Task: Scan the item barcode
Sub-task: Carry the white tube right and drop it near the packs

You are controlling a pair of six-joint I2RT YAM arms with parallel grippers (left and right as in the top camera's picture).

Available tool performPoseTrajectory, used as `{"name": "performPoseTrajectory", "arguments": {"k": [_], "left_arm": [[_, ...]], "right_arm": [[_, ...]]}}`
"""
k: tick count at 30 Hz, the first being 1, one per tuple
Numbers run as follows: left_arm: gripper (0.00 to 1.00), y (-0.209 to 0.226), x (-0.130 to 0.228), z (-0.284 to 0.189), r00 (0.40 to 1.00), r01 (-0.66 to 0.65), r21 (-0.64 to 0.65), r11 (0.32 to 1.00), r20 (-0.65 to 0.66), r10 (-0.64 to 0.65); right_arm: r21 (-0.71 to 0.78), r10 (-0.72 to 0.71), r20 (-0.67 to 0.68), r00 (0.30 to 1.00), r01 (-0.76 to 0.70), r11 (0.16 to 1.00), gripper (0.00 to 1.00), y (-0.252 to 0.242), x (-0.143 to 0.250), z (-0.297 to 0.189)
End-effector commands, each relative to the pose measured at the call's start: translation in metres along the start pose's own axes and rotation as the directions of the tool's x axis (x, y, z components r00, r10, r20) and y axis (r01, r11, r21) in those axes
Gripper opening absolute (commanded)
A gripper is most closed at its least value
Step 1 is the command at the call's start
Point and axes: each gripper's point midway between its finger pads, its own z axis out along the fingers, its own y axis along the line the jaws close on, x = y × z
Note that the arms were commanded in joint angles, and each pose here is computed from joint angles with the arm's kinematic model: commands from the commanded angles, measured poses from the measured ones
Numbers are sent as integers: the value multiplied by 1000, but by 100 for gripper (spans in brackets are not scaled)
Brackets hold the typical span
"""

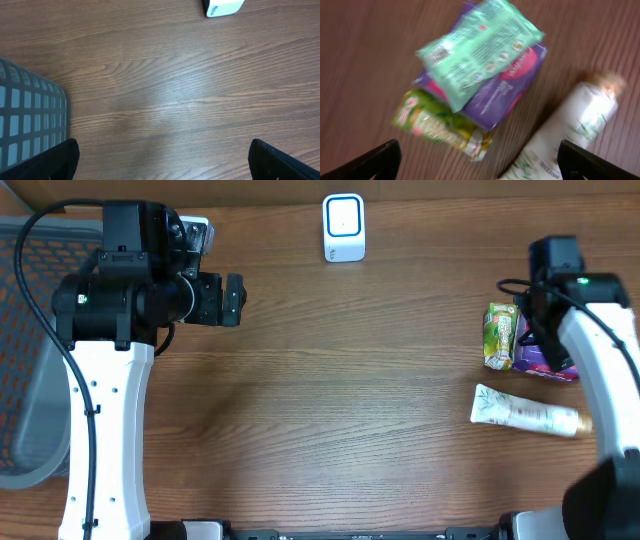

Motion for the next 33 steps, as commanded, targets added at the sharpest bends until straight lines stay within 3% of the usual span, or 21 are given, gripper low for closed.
{"name": "performPoseTrajectory", "arguments": {"k": [1, 7, 13, 19, 33], "left_arm": [[99, -2, -2, -1, 1000, 4, 11, 1000, 7, -4], [100, -3, -2, -1, 1000, 4, 12, 1000, 7, -4], [100, -3, -2, -1, 1000, 4, 12, 1000, 7, -4], [99, -2, -2, -1, 1000, 4, 11, 1000, 7, -4], [100, -3, -2, -1, 1000, 4, 12, 1000, 7, -4]], "right_arm": [[-244, -309, -5, 951, 299, 923, 100, 20, -1, -70], [-541, -600, 43, 799, 524, 658, 100, 24, 41, -148], [-688, -645, 114, 756, 528, 498, 100, -3, 69, -212], [-698, -616, 179, 767, 540, 470, 100, -18, 63, -230], [-606, -413, 417, 810, 586, 537, 100, -51, 19, -242]]}}
